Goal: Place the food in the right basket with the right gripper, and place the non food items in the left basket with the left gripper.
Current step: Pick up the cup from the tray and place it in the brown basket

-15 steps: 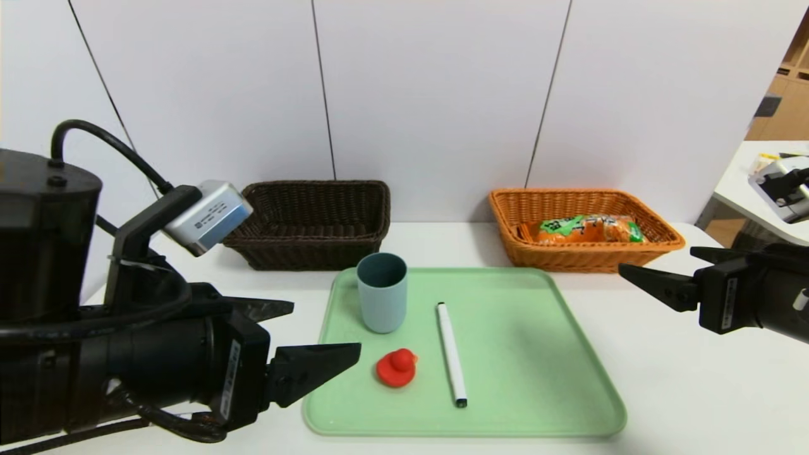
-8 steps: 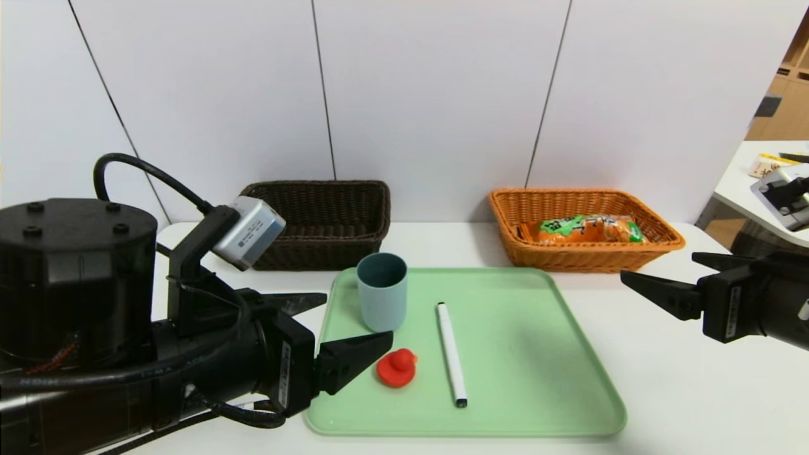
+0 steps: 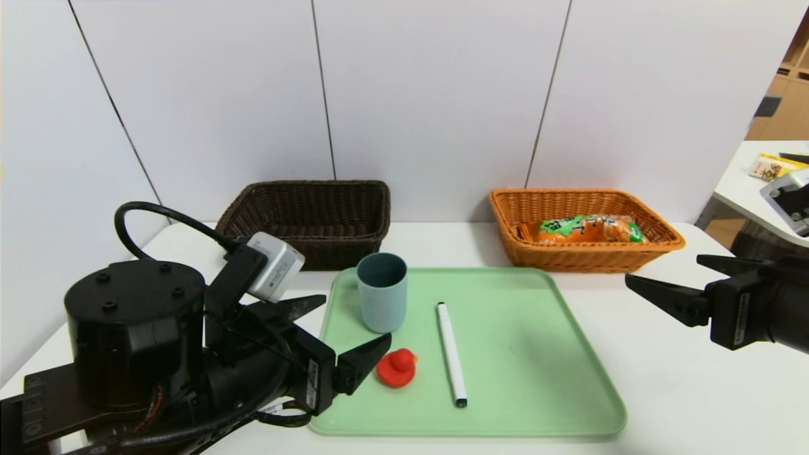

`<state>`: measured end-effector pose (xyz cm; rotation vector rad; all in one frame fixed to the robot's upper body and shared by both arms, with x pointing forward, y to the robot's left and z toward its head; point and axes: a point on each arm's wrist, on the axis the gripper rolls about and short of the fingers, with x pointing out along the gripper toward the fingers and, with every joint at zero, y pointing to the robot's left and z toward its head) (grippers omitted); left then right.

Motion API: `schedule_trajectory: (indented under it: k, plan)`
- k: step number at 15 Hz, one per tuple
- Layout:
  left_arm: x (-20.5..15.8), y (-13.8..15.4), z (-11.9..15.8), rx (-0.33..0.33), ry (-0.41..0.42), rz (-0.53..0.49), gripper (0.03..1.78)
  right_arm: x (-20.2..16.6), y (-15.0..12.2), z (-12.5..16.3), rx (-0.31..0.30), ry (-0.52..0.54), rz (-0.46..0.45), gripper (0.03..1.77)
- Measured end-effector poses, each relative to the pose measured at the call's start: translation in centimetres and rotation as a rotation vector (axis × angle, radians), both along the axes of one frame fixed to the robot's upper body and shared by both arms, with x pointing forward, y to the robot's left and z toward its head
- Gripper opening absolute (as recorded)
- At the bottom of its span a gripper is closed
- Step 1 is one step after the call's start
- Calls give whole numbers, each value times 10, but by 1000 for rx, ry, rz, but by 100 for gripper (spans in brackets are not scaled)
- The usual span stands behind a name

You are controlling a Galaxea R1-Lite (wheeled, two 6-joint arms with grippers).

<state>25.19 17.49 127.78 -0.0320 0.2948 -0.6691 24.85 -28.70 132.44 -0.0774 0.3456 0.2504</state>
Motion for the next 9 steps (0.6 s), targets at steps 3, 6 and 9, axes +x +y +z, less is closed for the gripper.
schedule_trajectory:
  k: [3, 6, 9]
  plan:
    - [9, -7, -14, 21, -58, 56, 169, -1, 0, 0, 0, -3, 1, 169]
    - [16, -12, -29, 37, -82, 107, 169, -3, -1, 0, 1, -6, 2, 169]
    - [20, -16, -45, 30, -98, 132, 169, -5, 1, 0, -8, -10, 13, 169]
